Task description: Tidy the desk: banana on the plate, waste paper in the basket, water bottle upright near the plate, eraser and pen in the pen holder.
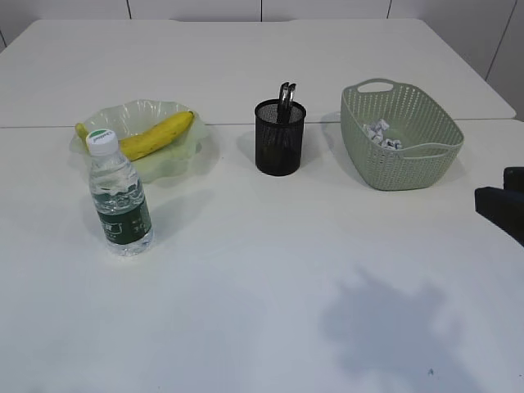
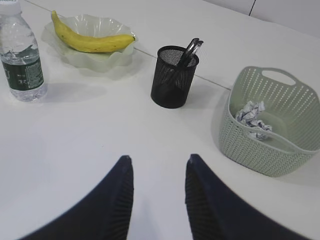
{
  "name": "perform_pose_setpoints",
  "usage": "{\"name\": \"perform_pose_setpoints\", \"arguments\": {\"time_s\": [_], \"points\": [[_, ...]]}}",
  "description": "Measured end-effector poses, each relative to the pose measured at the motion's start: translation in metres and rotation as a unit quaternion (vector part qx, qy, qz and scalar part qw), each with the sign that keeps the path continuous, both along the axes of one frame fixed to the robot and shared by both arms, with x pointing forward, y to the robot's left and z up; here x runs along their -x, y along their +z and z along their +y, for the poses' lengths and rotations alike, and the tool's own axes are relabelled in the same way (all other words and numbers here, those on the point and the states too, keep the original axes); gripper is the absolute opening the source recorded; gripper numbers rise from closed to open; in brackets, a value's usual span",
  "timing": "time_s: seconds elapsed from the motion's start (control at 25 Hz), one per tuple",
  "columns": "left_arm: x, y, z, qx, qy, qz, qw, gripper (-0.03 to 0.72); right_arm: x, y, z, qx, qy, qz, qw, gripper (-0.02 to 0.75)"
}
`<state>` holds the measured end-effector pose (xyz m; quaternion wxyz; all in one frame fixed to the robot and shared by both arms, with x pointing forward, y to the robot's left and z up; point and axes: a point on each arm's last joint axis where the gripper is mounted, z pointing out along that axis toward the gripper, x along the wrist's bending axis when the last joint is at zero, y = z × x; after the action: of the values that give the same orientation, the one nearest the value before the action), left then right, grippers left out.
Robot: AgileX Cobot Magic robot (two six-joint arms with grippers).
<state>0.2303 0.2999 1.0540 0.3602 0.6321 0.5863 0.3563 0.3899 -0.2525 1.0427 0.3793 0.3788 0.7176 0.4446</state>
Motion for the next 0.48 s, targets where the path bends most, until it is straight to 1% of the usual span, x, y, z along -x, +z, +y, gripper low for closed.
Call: {"name": "perform_pose_setpoints", "arguments": {"time_s": [0.08, 0.28, 0.4, 0.48], "points": [[0.000, 0.000, 0.000, 0.000, 0.000, 0.000, 1.000, 0.240, 0.004, -0.001, -0.001, -0.003, -0.002, -0.002, 1.000, 0.267], [0.000, 0.000, 0.000, 0.000, 0.000, 0.000, 1.000, 0.240, 0.011, 0.007, -0.003, -0.013, -0.004, -0.027, 1.000, 0.267], [0.000, 0.000, 0.000, 0.000, 0.000, 0.000, 1.000, 0.240, 0.016, 0.008, -0.004, -0.011, -0.004, -0.037, 0.999, 0.267], [0.000, 0.000, 0.000, 0.000, 0.000, 0.000, 1.000, 0.240, 0.019, 0.003, -0.005, -0.016, -0.006, -0.031, 0.999, 0.267]]}}
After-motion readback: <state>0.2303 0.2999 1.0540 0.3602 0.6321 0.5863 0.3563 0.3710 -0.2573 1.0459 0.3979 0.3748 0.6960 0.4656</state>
